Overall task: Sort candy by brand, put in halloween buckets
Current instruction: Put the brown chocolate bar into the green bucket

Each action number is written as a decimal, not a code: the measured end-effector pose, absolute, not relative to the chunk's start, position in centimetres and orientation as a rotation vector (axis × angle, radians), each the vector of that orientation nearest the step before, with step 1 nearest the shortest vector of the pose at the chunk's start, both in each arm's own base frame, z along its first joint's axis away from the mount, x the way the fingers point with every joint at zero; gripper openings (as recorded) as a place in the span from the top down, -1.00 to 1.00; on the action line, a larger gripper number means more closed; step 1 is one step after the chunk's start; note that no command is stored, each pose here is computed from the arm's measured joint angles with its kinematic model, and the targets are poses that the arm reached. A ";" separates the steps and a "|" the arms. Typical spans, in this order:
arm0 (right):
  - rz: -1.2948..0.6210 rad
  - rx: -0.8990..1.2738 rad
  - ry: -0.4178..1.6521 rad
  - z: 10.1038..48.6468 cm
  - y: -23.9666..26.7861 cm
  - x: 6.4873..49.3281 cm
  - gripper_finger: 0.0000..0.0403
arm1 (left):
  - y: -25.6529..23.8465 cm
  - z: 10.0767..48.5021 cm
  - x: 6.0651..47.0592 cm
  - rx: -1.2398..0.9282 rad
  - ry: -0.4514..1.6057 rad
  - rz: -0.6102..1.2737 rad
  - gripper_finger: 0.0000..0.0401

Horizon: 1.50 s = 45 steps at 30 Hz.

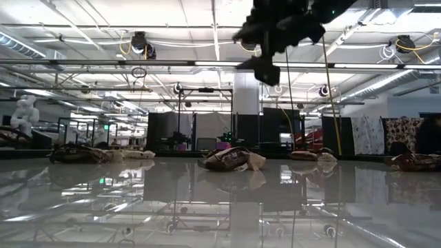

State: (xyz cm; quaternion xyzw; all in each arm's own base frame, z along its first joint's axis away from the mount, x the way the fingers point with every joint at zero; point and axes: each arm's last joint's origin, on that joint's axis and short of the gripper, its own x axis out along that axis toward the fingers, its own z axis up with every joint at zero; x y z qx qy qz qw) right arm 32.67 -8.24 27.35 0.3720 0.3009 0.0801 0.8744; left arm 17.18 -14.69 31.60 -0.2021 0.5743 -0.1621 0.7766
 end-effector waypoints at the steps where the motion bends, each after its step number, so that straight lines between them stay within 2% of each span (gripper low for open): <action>1: 0.171 0.793 0.638 27.6 -7.7 32.8 -0.27 | -14.9 31.5 17.1 -0.411 1.243 -0.359 1.00; 6: 0.160 0.865 0.751 28.4 -5.0 33.1 -0.27 | -16.1 30.6 16.8 -0.255 1.247 -0.387 0.98; 10: 0.064 0.861 0.827 28.3 -3.0 33.1 -0.27 | -15.8 30.2 16.3 -0.150 1.259 -0.307 0.90; 17: 0.040 0.860 0.848 28.4 -1.1 33.2 -0.27 | -15.5 30.0 16.0 -0.118 1.277 -0.257 0.80; 23: 0.035 0.841 0.847 28.3 -0.8 33.2 -0.27 | -15.1 30.0 16.3 -0.165 1.311 -0.275 0.54; 31: 0.025 0.806 0.916 27.8 -0.8 32.7 -0.27 | -12.5 30.5 17.3 -0.237 1.254 -0.089 0.22; 38: -0.040 0.766 1.179 26.4 -0.8 30.4 -0.27 | -8.9 30.9 18.8 -0.161 1.162 0.055 0.09; 42: -0.169 0.753 1.392 25.6 -1.1 28.3 -0.27 | -6.5 31.0 20.2 -0.089 1.057 0.235 0.09; 45: -0.252 0.683 1.504 25.4 -1.6 27.0 -0.27 | -5.0 31.4 21.5 -0.087 0.977 0.265 0.09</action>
